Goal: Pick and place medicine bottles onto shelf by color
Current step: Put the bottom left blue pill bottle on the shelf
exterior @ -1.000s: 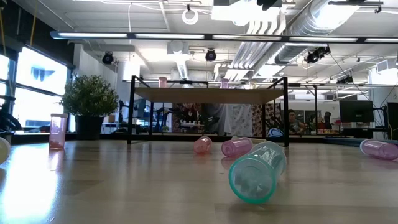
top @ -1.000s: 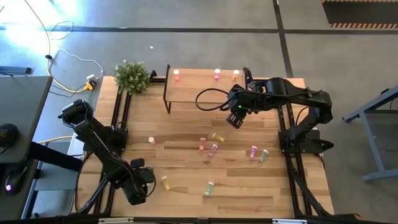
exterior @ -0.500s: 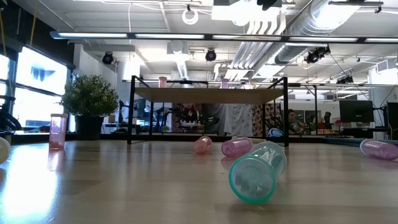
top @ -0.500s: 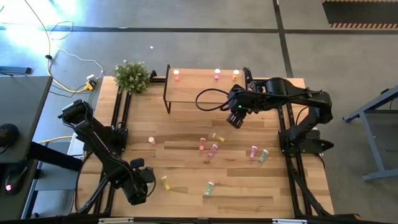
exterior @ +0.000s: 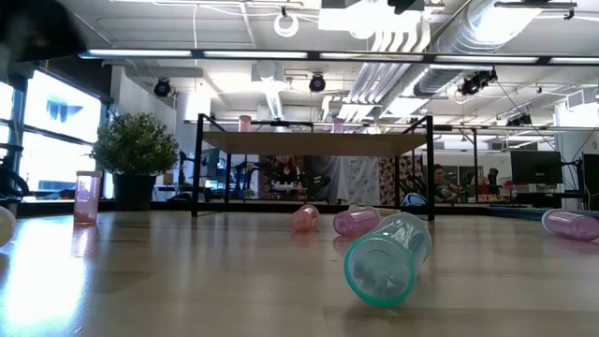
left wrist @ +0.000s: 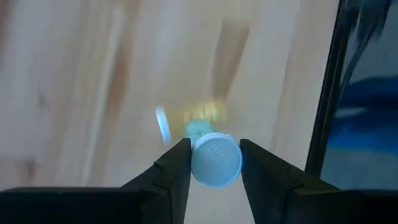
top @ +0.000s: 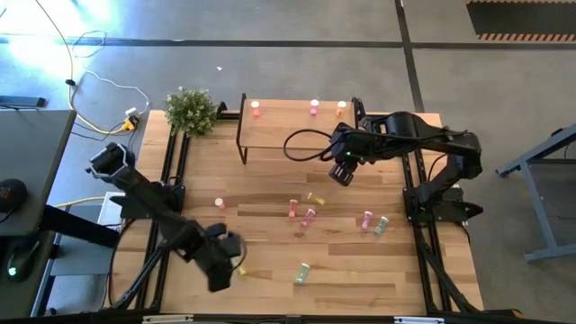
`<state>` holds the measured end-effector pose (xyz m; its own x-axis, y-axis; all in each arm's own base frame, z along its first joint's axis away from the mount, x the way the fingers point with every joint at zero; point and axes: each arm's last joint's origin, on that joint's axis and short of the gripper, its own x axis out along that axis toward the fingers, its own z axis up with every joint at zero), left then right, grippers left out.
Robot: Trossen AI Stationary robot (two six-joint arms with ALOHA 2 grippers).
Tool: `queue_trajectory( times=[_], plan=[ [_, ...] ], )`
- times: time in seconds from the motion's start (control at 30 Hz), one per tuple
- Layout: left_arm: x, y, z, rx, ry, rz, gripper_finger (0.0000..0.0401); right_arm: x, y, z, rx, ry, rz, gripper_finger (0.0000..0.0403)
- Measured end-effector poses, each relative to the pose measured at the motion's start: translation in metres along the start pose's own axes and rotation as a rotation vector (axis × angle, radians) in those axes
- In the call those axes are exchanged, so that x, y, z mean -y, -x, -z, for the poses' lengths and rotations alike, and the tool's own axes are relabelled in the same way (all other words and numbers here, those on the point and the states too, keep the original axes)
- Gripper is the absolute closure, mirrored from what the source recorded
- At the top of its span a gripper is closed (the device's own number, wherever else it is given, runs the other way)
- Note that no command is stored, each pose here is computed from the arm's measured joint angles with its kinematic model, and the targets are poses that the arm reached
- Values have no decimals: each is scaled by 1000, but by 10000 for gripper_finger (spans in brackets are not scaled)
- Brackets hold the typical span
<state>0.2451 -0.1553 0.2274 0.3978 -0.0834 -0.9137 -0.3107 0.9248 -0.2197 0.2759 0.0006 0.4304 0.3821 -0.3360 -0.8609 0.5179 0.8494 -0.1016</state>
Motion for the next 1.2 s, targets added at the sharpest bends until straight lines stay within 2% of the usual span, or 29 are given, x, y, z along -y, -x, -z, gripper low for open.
queue_trajectory(
  times=[0.13,0.3,0.57,0.8,1.2],
  plan=[
    [-16,8,-40,90,-5,-23,284,4,7,1,37,3,-9,253],
    [-49,20,-85,164,-16,-57,284,14,15,0,81,-36,-17,253],
    [-114,43,-138,230,-73,-120,284,28,13,-5,87,-86,8,253],
    [-175,69,-167,283,-127,-173,284,38,10,-8,84,-155,31,253],
    [-258,142,-191,432,-139,-389,284,58,4,-15,81,-291,74,253]
  ],
)
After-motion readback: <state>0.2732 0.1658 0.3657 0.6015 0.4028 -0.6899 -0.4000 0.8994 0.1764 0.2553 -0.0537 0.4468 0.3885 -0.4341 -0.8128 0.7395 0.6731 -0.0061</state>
